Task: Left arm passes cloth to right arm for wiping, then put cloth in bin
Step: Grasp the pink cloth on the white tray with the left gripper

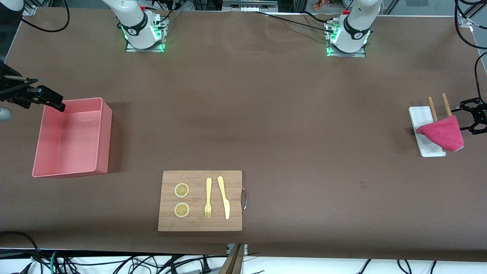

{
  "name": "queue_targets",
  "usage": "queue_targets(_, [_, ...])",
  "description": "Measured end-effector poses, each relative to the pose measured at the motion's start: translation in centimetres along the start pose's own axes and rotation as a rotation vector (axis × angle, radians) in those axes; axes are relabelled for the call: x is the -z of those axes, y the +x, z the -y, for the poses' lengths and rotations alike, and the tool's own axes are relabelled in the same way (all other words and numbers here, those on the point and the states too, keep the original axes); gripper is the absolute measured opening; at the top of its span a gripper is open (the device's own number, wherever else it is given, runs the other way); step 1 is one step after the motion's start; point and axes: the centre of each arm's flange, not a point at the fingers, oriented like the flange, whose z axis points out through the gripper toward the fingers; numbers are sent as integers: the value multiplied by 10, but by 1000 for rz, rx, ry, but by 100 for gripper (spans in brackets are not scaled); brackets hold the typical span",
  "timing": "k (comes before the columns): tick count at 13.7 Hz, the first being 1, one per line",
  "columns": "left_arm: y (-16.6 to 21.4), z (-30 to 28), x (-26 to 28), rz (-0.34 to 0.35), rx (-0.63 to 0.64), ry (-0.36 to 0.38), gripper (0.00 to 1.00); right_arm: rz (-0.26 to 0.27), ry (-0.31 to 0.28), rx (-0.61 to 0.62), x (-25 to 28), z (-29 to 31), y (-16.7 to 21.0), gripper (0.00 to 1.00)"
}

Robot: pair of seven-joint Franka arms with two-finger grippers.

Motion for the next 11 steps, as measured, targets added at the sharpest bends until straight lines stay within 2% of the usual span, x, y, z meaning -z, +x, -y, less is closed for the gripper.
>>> queue_targets(6, [-1,2,-7,-12,-14,-4,8,21,-1,2,-13,1,6,100])
queue_targets(7, [0,2,-6,-12,-20,-3,2,30,-2,2,-18,2,8,100])
queue_targets(11, [11,11,16,10,-47,41,2,117,-7,4,-78,4,31,100])
